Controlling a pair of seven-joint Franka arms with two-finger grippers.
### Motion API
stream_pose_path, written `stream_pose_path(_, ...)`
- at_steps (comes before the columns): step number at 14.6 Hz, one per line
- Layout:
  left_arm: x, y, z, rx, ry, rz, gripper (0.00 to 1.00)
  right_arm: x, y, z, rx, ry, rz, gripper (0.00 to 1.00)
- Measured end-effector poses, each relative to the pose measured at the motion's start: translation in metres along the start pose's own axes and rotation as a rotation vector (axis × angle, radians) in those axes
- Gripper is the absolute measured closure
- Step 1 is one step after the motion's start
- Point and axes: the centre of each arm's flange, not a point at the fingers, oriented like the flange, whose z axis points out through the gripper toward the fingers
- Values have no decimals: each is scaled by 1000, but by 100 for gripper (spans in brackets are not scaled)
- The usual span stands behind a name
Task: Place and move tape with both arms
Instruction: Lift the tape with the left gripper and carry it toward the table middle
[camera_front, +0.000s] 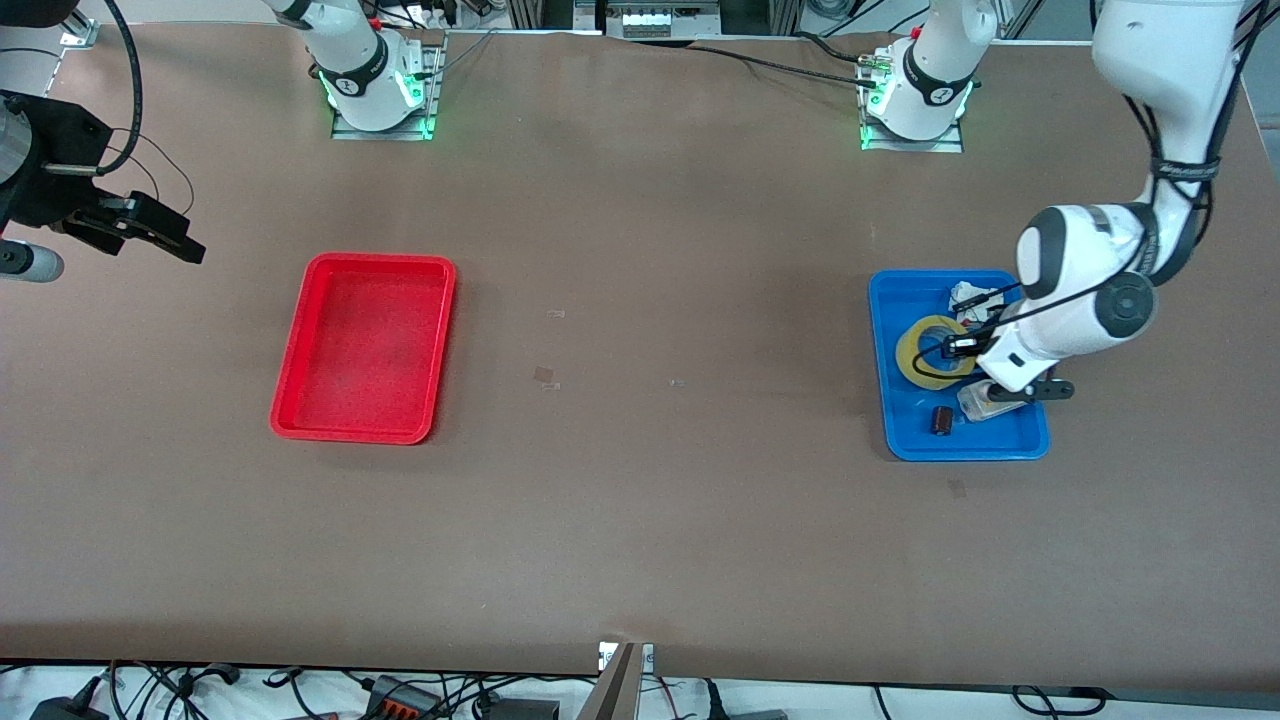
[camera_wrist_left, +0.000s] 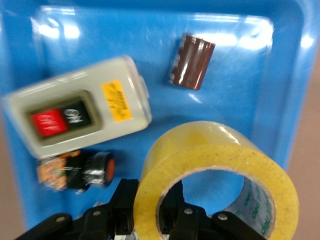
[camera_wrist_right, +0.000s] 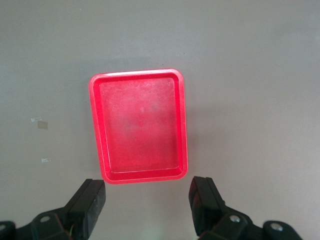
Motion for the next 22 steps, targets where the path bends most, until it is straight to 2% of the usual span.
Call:
stream_pose_path(3, -7, 17, -72, -2, 2, 28, 75, 0, 0, 1, 0, -1, 0, 1)
stream_pose_path(6, -24, 81, -88, 1, 2, 46, 75, 2, 0, 3, -1, -6, 0, 1)
stream_pose_path(10, -47, 193, -64, 8, -29, 25, 75, 3, 0, 5, -1, -8, 0, 1)
stream_pose_path(16, -73, 381, -29, -7, -27, -76, 75, 3, 0, 5, -1, -7, 0, 1)
stream_pose_path(19, -82, 442, 6, -9, -51, -107, 75, 3, 0, 5, -1, -7, 0, 1)
stream_pose_path(22, -82, 479, 35, -27, -53, -115, 75, 3, 0, 5, -1, -7, 0, 1)
